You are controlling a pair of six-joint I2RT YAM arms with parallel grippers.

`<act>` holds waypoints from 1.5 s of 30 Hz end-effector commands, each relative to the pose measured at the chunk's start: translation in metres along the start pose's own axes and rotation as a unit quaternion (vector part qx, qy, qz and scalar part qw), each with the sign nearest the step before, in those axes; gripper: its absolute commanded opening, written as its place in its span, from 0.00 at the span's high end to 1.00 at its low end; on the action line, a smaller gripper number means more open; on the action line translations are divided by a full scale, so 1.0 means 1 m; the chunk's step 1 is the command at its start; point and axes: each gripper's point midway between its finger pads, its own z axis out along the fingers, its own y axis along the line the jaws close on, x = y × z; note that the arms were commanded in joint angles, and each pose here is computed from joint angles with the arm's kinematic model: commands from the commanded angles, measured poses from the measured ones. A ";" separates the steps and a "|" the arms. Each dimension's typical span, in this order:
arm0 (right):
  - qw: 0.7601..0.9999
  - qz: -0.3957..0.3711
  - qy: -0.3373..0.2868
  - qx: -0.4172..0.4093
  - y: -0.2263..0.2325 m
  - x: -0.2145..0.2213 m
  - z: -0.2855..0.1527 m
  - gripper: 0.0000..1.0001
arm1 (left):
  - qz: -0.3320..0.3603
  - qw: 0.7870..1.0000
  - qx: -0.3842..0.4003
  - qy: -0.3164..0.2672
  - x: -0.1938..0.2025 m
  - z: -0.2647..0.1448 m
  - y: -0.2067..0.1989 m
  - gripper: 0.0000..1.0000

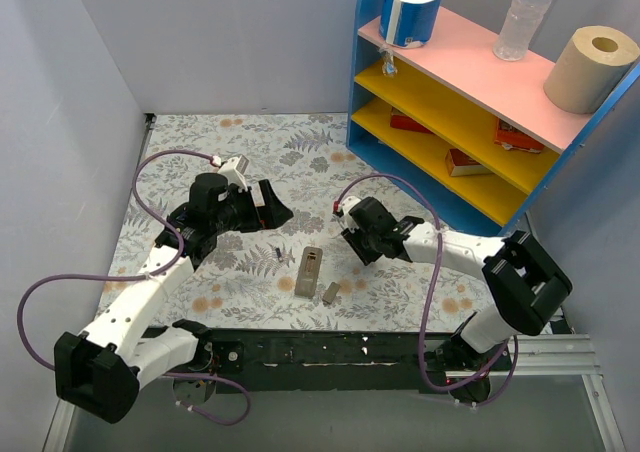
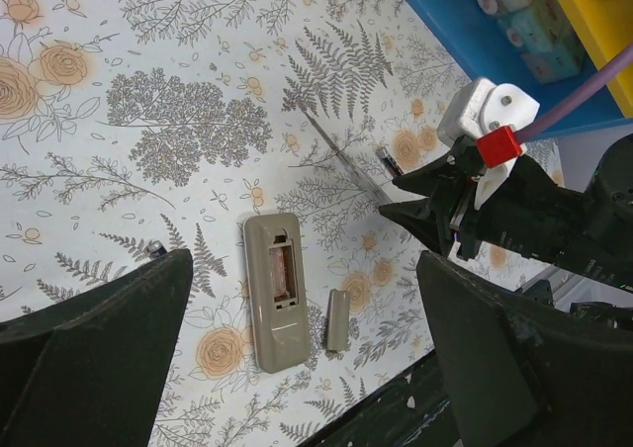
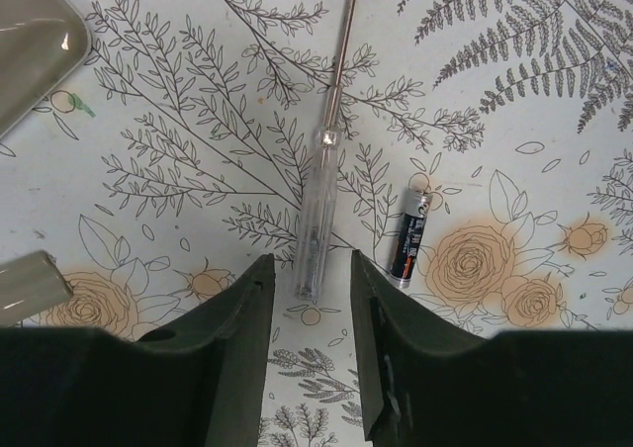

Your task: Unload the batteries from the remote control

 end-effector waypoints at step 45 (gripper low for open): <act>0.894 0.200 -0.399 0.026 -0.045 -0.069 -0.236 0.02 | 0.064 0.971 0.123 -0.195 -0.044 -0.085 -0.059 0.02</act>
